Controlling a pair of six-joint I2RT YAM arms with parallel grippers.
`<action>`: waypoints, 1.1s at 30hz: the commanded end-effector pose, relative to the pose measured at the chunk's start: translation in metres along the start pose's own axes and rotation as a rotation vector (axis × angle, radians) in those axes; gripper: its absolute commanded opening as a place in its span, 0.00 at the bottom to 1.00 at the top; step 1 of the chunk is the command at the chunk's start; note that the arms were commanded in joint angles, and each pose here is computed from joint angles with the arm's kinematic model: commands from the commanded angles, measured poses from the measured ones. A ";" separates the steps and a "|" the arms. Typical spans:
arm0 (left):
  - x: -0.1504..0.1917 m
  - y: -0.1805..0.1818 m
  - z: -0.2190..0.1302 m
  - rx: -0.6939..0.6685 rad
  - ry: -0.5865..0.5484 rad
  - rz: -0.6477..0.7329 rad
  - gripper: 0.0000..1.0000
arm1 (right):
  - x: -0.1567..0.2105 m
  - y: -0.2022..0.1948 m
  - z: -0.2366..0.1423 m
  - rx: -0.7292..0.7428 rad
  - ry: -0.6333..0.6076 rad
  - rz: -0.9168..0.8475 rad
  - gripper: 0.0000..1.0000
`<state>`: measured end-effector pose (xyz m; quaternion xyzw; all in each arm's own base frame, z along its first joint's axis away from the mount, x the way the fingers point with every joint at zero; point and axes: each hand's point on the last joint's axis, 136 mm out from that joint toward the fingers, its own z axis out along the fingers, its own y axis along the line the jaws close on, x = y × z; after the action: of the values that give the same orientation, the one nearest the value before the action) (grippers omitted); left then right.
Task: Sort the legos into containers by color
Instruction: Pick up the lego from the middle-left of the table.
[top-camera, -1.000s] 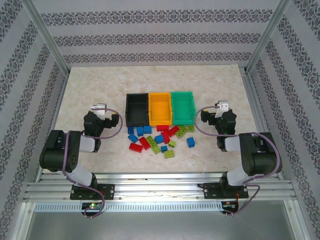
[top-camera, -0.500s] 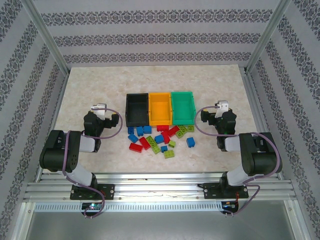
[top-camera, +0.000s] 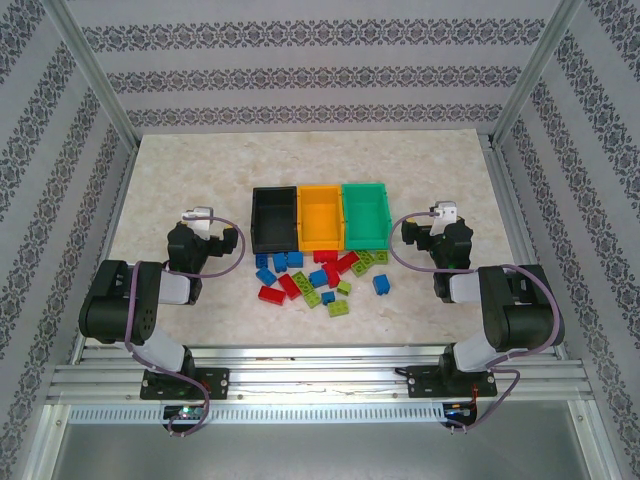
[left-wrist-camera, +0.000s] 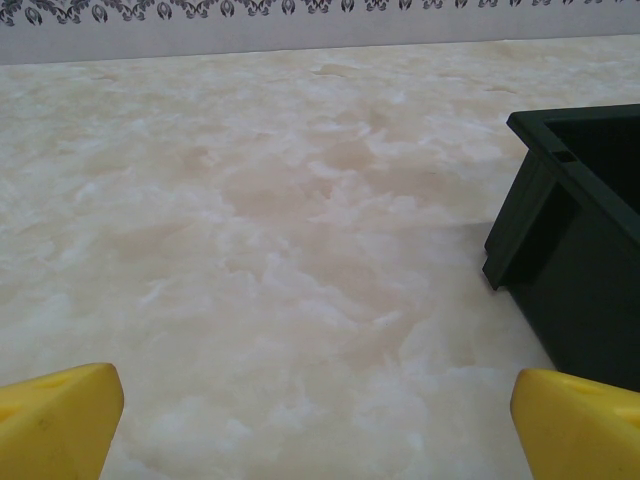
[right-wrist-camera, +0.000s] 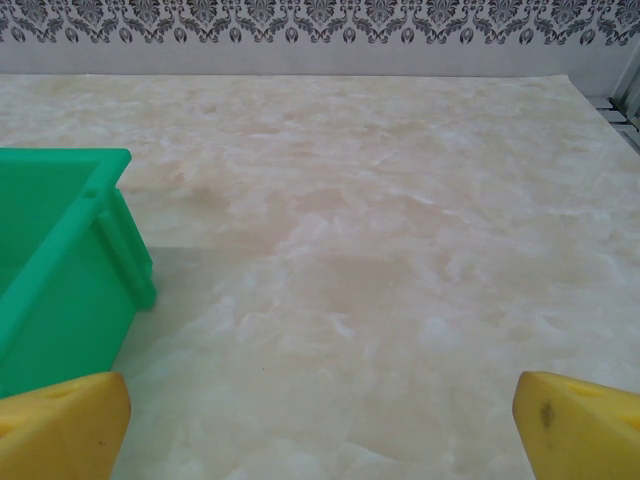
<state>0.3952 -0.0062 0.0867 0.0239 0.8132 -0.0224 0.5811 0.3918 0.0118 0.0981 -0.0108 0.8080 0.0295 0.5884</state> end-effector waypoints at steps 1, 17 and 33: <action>-0.003 -0.002 0.002 0.014 -0.002 0.011 0.99 | -0.011 0.002 0.002 -0.016 -0.036 -0.002 0.98; -0.002 0.013 0.005 -0.072 0.018 -0.021 1.00 | -0.011 -0.003 0.004 0.011 -0.031 0.010 0.98; -0.005 0.005 -0.005 -0.060 -0.033 0.017 1.00 | -0.027 -0.001 -0.010 0.075 -0.068 -0.036 0.98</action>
<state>0.3957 0.0023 0.0844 0.0073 0.8176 -0.0020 0.5758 0.3917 0.0093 0.1018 -0.0006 0.8067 0.0094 0.5908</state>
